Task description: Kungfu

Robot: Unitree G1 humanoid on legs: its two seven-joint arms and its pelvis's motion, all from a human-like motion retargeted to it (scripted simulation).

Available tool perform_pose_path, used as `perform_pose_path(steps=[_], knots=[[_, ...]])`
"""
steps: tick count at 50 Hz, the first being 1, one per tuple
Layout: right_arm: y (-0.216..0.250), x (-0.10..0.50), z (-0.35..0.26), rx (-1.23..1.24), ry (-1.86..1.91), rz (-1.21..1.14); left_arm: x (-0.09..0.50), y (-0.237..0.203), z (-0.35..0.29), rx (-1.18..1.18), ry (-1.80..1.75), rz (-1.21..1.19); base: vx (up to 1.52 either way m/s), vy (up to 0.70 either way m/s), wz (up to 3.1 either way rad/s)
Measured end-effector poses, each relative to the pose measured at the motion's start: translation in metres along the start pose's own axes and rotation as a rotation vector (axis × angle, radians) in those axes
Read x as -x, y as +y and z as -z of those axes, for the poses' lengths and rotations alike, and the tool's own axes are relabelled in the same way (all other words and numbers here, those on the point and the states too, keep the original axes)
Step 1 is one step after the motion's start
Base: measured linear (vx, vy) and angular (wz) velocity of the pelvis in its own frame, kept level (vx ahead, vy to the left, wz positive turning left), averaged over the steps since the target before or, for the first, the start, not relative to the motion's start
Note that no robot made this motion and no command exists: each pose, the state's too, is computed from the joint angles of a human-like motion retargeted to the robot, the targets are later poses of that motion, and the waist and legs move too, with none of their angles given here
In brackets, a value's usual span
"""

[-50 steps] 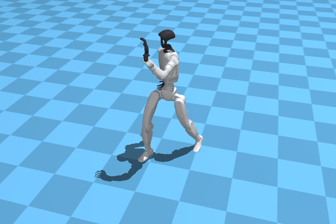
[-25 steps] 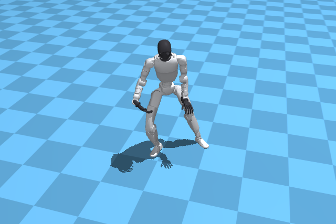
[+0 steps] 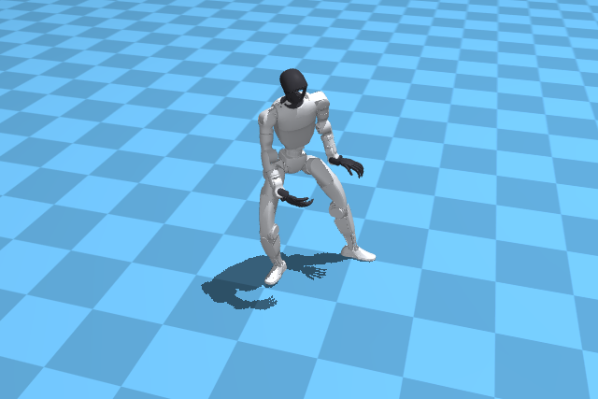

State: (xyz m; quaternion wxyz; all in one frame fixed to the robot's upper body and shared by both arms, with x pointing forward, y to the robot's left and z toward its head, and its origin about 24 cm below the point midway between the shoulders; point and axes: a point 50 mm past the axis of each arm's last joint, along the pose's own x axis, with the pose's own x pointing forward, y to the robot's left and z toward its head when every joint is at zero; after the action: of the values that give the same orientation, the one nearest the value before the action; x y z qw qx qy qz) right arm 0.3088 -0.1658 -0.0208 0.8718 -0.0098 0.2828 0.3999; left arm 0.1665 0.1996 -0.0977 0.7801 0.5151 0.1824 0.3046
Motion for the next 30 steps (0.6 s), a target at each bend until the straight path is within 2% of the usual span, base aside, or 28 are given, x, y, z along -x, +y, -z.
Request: perform_pose_path(steps=[11,15,18,21,25,28,30], knots=[[0.043,-0.006,-0.106,0.418,-0.300,-0.264,0.017,0.035,0.081,0.090,0.357,-0.091,0.46,0.54,0.43],[0.062,0.000,-0.136,0.496,-0.515,-0.240,-0.004,0.065,0.100,0.099,0.346,-0.172,0.68,0.68,1.27],[0.073,0.012,-0.153,0.553,-0.676,-0.184,-0.044,0.102,0.104,0.158,0.242,-0.209,0.73,0.37,2.12],[0.080,0.035,-0.167,0.665,-0.829,-0.067,-0.093,0.133,0.076,0.336,0.100,-0.174,0.72,0.39,2.84],[0.081,0.078,-0.176,0.828,-1.054,0.238,-0.142,0.159,-0.011,0.647,-0.210,-0.016,0.61,0.30,2.83],[0.087,0.103,-0.167,0.838,-1.257,0.519,-0.144,0.153,-0.086,0.769,-0.429,0.284,0.47,0.06,2.09],[0.092,0.121,-0.155,0.790,-1.427,0.723,-0.121,0.135,-0.135,0.816,-0.565,0.575,0.50,0.00,2.34]])
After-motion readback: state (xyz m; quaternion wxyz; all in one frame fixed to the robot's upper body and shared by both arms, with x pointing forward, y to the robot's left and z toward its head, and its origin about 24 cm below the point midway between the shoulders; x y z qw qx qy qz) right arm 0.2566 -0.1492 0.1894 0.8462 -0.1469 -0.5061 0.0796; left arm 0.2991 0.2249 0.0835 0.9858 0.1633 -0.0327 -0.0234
